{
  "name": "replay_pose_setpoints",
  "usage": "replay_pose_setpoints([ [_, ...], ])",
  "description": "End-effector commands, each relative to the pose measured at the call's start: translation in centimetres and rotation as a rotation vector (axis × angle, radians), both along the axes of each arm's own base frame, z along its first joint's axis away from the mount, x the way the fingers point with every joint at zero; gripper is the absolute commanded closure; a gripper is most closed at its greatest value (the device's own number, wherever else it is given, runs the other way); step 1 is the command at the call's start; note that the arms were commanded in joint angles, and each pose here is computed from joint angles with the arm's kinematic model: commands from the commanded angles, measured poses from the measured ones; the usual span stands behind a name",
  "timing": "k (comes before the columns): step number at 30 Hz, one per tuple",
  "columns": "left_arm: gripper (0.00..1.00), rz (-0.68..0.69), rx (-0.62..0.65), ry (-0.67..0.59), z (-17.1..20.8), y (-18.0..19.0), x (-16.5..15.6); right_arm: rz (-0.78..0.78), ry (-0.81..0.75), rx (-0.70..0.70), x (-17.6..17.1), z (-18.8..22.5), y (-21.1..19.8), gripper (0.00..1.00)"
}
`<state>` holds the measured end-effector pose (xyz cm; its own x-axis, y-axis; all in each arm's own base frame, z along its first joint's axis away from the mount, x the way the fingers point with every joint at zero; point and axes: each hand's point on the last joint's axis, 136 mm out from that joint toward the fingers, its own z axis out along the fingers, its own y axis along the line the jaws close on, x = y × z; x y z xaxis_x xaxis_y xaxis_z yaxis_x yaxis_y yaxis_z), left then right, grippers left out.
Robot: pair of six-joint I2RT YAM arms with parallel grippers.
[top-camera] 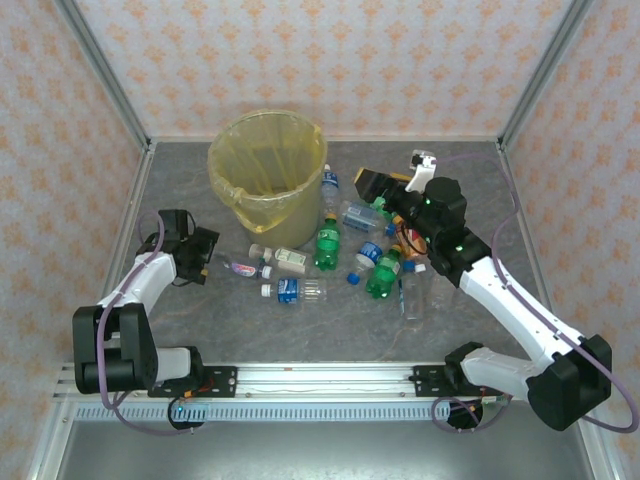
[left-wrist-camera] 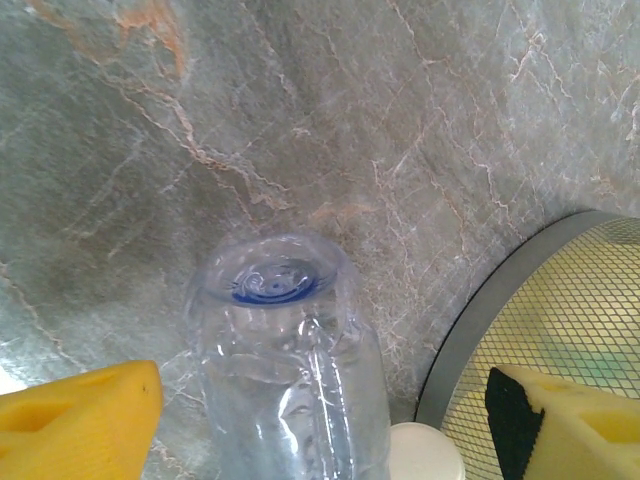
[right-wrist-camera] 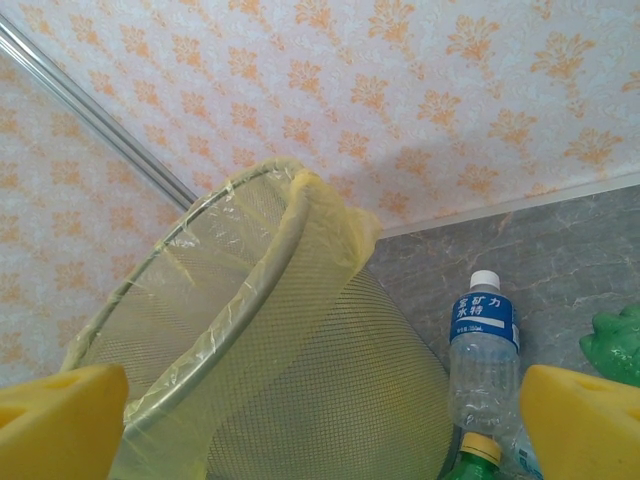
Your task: Put the plastic bottles in the bin
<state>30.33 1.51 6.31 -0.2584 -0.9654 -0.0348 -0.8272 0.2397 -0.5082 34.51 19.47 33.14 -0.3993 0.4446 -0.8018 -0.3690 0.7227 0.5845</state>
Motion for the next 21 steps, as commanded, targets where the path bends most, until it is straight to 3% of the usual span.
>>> replay_pose_setpoints([
  [1,0.15,-0.013,-0.029,0.005,-0.8,-0.9,0.1,-0.011,-0.022,-0.008,-0.4,0.3,-0.3,0.0],
  [21,0.19,-0.059,-0.025,0.097,-4.1,-1.3,-0.5,-0.016,-0.006,0.008,-0.9,0.3,-0.6,0.0],
])
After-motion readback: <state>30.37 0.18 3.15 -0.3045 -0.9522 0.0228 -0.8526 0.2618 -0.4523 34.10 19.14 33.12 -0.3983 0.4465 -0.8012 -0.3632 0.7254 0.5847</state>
